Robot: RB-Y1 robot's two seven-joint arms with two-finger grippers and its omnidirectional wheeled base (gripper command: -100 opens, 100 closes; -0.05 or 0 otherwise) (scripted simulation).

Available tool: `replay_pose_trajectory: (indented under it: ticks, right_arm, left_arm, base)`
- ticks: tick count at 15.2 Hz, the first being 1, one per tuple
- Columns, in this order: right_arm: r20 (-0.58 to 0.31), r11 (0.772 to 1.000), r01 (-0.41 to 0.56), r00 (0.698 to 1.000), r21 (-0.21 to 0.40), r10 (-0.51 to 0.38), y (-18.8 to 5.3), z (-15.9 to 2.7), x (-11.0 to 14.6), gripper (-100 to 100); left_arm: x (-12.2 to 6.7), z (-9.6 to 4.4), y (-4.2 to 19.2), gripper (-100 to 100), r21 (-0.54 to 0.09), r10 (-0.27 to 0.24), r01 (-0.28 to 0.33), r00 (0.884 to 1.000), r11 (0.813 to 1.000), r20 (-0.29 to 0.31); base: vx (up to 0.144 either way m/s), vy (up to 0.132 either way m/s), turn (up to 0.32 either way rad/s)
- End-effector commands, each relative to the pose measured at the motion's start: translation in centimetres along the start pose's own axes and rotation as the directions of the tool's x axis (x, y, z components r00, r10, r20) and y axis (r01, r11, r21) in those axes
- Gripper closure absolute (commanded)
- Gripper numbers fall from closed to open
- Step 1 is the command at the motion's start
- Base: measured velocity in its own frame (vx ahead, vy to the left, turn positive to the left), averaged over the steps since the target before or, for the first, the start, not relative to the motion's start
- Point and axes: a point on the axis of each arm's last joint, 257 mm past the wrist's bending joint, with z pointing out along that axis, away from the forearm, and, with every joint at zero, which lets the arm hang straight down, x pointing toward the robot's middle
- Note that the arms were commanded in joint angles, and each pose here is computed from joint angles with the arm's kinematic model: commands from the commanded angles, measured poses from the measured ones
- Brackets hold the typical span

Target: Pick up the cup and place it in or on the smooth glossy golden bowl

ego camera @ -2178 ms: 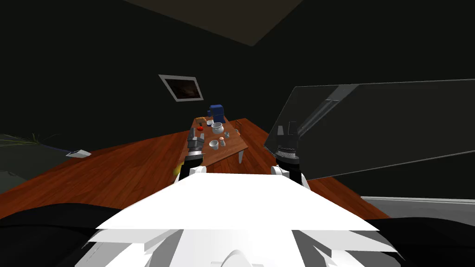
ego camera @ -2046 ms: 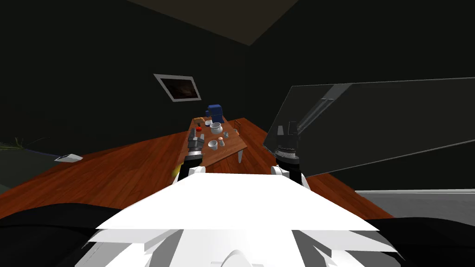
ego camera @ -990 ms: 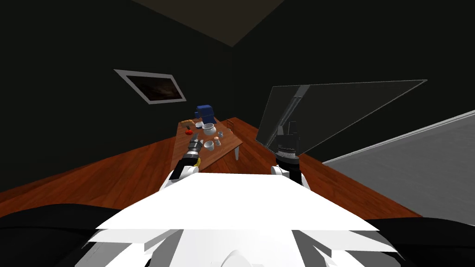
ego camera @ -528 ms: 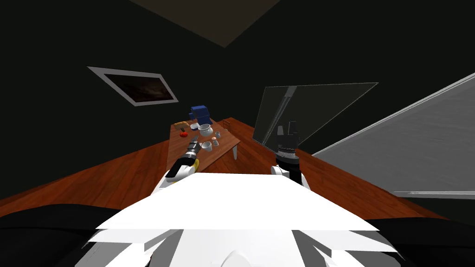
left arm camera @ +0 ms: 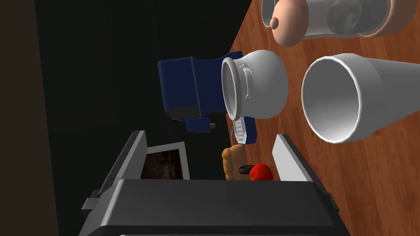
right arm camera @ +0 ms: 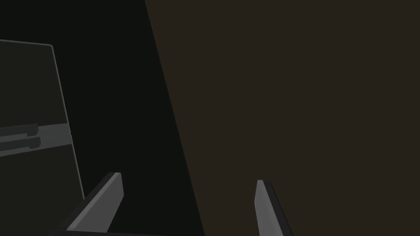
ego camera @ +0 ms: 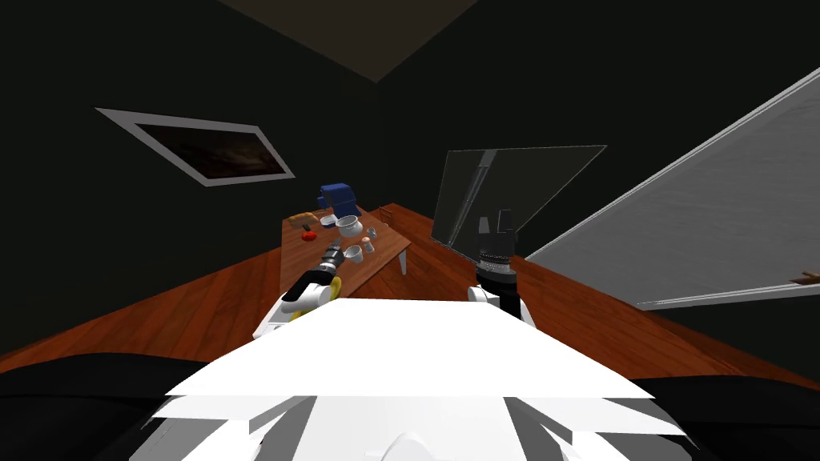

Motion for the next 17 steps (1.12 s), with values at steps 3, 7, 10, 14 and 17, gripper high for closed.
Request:
replay_pose_trajectory:
  ticks: [3,7,10,14,17]
  right_arm:
    - [0.000,1.000,0.000,1.000,0.000,0.000,0.0,0.0,0.0,0]
    - [0.000,1.000,0.000,1.000,0.000,0.000,0.0,0.0,0.0,0]
    - [0.000,1.000,0.000,1.000,0.000,0.000,0.0,0.0,0.0,0]
    - [0.000,1.000,0.000,1.000,0.000,0.000,0.0,0.0,0.0,0]
    - [0.000,1.000,0.000,1.000,0.000,0.000,0.0,0.0,0.0,0]
  left_arm:
    - [-1.1,0.3,2.0,-100,-0.077,0.001,0.000,1.000,0.997,0.006]
    - [-3.1,0.6,4.4,-100,-0.175,-0.001,0.004,1.000,0.985,0.019]
    - [-4.1,0.5,5.9,-100,-0.238,-0.003,0.009,1.000,0.971,0.026]
    - [-5.1,0.2,7.8,-100,-0.314,-0.006,0.017,0.999,0.949,0.034]
    - [-6.0,0.0,9.0,-100,-0.367,-0.011,0.026,0.999,0.930,0.043]
  base:
    - [-0.028,0.028,-0.134]
    - [-0.024,0.020,-0.135]
    - [-0.018,0.023,-0.136]
    - [-0.018,0.022,-0.132]
    - [-0.008,0.019,-0.118]
